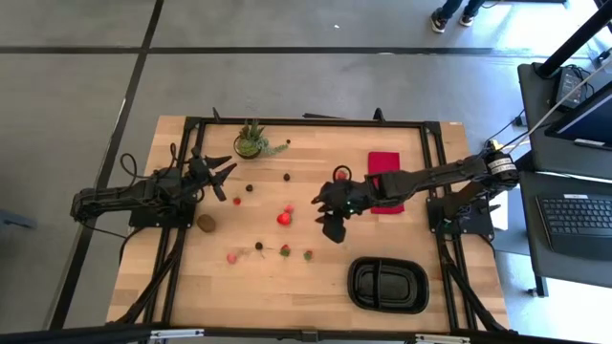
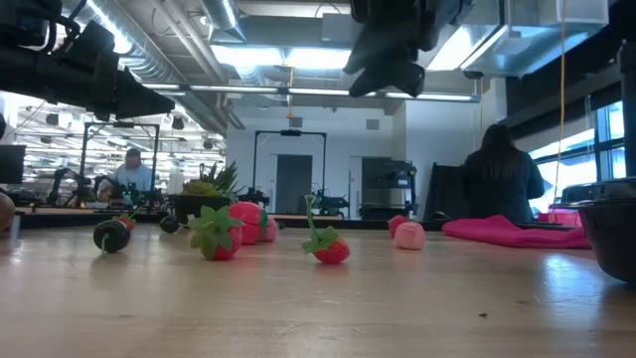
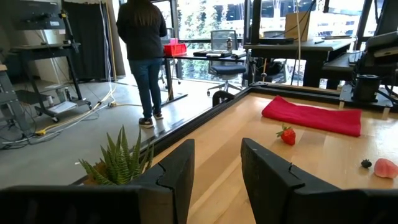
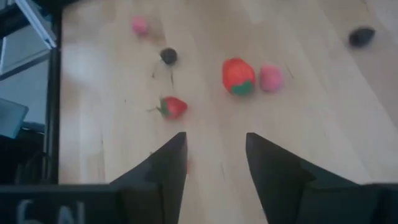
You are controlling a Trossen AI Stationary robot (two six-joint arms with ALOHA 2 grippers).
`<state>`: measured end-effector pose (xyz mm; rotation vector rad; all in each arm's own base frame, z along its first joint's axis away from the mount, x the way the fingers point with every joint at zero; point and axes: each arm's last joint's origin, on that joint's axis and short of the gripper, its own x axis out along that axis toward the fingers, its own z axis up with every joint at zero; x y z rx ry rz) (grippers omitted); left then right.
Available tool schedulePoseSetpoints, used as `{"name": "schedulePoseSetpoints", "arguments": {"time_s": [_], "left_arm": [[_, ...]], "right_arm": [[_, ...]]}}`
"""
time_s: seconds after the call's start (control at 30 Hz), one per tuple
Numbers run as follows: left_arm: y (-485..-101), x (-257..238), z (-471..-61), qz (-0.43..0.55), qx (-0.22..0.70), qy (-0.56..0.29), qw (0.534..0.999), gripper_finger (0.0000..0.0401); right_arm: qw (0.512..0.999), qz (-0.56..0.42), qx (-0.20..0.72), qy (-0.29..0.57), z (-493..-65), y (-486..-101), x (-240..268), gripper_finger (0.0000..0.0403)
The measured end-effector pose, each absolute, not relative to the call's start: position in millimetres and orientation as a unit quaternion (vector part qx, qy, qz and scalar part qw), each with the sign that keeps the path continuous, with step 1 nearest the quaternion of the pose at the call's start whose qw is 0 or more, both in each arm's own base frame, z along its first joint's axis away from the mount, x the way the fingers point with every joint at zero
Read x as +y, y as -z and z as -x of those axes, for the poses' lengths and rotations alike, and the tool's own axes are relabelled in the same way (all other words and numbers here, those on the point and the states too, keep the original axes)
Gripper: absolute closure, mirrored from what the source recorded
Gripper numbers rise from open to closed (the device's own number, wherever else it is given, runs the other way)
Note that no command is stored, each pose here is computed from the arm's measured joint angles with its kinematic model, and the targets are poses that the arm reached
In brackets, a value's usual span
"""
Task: Pick and placing Produce into tupperware
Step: Put the peach into the right of the black bin
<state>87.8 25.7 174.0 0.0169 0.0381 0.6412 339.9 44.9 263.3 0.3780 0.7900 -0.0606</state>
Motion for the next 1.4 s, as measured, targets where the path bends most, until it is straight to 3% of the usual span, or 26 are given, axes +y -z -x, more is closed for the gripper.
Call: {"name": "schedulePoseSetpoints", "arguments": {"time_s": [0.27, 0.4, 0.73, 1.13, 1.4], "left_arm": [[-174.0, 25.7, -87.8, -0.008, 0.019, -0.315, 0.949, 0.0277], [-174.0, 25.7, -87.8, -0.008, 0.019, -0.315, 0.949, 0.0277], [-174.0, 25.7, -87.8, -0.008, 0.019, -0.315, 0.949, 0.0277], [-174.0, 25.6, -87.8, -0.008, 0.019, -0.315, 0.949, 0.0277], [-174.0, 25.7, -87.8, -0.009, 0.019, -0.315, 0.949, 0.0277]], "right_arm": [[0.911, -0.174, 0.373, 0.017, -340.9, -264.9, 48.9, 0.0128], [0.907, -0.186, 0.377, 0.024, -340.4, -264.3, 48.8, 0.0101], [0.858, -0.192, 0.445, 0.169, -330.1, -241.9, 40.5, 0.0108], [0.788, -0.196, 0.539, 0.224, -339.8, -185.4, 42.5, 0.0119], [0.777, -0.201, 0.548, 0.235, -343.0, -173.6, 43.0, 0.0119]]}}
